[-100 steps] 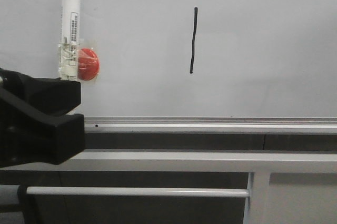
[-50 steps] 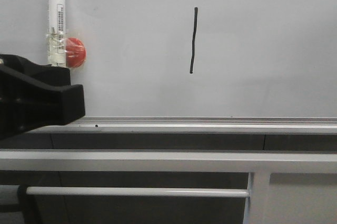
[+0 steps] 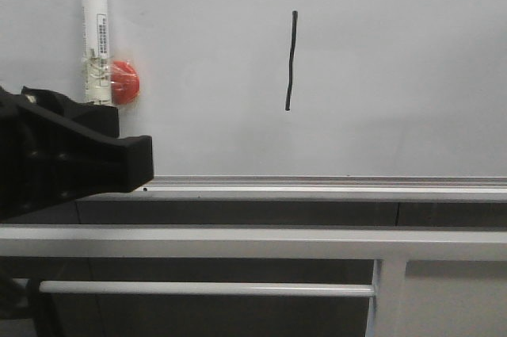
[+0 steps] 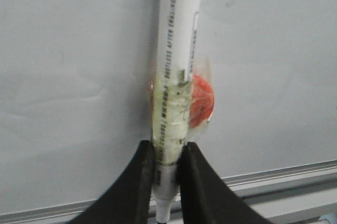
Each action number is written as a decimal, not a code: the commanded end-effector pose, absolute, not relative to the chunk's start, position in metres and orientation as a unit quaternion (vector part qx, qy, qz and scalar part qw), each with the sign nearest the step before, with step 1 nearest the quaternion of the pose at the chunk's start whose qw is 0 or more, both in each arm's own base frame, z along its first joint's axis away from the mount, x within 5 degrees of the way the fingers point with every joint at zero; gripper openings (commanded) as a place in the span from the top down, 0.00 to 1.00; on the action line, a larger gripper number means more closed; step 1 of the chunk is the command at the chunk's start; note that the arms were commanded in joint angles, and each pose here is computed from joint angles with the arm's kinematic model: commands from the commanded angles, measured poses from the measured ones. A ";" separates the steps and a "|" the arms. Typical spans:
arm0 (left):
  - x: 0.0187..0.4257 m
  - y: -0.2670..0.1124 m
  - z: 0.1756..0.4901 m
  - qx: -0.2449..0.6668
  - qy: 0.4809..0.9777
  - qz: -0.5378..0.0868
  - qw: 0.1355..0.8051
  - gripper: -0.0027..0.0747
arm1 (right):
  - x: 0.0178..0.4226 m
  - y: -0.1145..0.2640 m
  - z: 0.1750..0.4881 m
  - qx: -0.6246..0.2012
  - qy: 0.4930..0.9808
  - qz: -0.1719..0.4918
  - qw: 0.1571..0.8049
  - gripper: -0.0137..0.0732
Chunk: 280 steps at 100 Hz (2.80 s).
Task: Write number 1 on whiteboard
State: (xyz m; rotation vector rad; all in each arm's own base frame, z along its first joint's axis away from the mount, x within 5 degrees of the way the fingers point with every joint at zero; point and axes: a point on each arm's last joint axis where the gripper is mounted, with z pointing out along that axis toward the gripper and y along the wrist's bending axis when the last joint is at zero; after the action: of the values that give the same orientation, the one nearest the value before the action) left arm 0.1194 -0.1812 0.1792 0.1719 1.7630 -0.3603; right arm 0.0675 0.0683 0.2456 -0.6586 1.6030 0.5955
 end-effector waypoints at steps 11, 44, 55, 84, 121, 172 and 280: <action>0.129 -0.174 0.207 0.017 0.687 -0.145 0.712 0.99 | 0.070 0.067 0.255 -0.273 0.688 0.250 0.624 0.92; 0.137 -0.173 0.210 0.030 0.673 -0.148 0.724 0.99 | 0.070 0.067 0.255 -0.273 0.688 0.250 0.624 0.92; 0.137 -0.173 0.211 0.031 0.672 -0.148 0.725 0.99 | 0.071 0.067 0.255 -0.272 0.688 0.250 0.625 0.92; 0.124 -0.177 0.205 0.027 0.694 -0.155 0.703 0.99 | 0.071 0.067 0.255 -0.272 0.688 0.250 0.625 0.92; 0.114 -0.177 0.201 -0.015 0.720 -0.144 0.678 0.99 | 0.071 0.067 0.255 -0.272 0.688 0.250 0.625 0.92; 0.128 -0.183 0.202 -0.020 0.745 -0.166 0.646 0.99 | 0.071 0.067 0.255 -0.270 0.689 0.252 0.624 0.92; 0.127 -0.188 0.207 0.001 0.772 -0.202 0.603 0.99 | 0.071 0.067 0.255 -0.269 0.689 0.251 0.625 0.92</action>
State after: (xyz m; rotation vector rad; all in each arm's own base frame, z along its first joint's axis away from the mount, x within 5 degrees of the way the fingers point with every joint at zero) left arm 0.1246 -0.1864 0.1877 0.0150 1.8879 -0.4314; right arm 0.0677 0.0681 0.2457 -0.6467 1.6074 0.6017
